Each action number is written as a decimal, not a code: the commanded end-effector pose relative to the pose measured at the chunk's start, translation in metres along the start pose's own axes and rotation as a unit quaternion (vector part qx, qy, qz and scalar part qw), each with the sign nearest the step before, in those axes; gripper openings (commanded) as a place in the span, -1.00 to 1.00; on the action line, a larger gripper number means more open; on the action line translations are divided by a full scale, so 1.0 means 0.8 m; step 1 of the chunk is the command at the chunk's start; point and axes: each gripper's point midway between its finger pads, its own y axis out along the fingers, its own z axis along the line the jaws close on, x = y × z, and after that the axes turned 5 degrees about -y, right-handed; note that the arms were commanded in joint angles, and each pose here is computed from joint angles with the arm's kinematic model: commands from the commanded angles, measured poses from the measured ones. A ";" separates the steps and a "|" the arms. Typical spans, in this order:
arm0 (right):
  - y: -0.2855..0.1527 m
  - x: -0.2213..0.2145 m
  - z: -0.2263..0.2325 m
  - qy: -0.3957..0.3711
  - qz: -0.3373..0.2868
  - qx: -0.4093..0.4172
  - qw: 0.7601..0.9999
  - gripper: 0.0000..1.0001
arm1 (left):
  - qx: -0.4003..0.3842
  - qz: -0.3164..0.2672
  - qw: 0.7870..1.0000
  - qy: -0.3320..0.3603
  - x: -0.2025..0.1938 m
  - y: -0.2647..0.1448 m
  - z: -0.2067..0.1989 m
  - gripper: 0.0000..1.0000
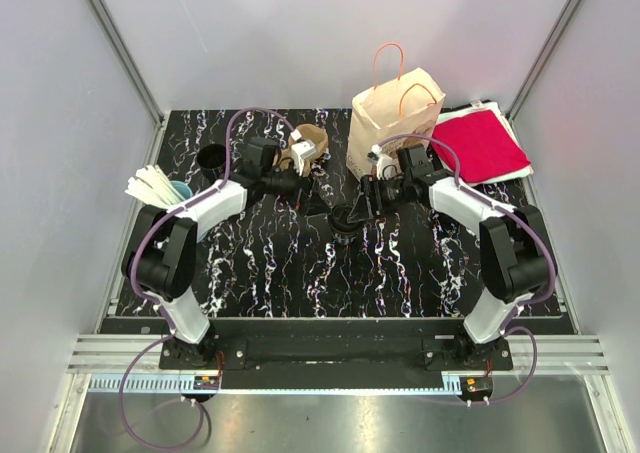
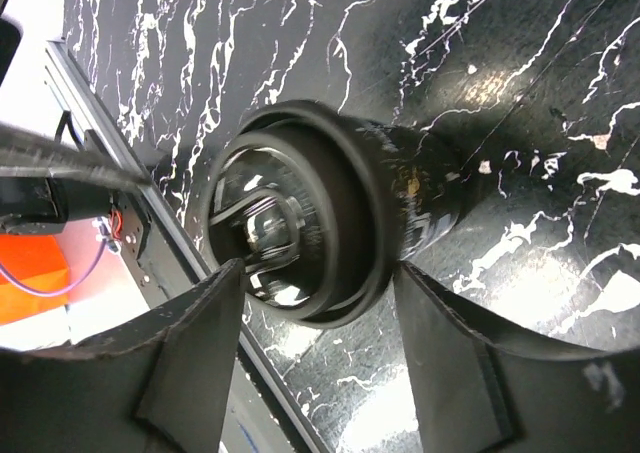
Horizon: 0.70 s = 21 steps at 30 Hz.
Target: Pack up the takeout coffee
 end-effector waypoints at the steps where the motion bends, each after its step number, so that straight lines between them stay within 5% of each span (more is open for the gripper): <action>1: 0.006 0.022 0.007 0.004 -0.008 0.023 1.000 0.29 | -0.022 -0.015 0.999 0.032 0.010 0.002 -0.012 0.98; 15: 0.013 0.029 -0.008 0.014 -0.009 0.000 1.000 -0.02 | -0.029 0.001 0.999 0.026 -0.008 0.013 -0.015 0.98; 21: 0.019 0.031 -0.016 0.017 -0.004 -0.008 1.000 0.00 | -0.029 0.007 0.999 0.018 -0.012 0.019 -0.011 0.98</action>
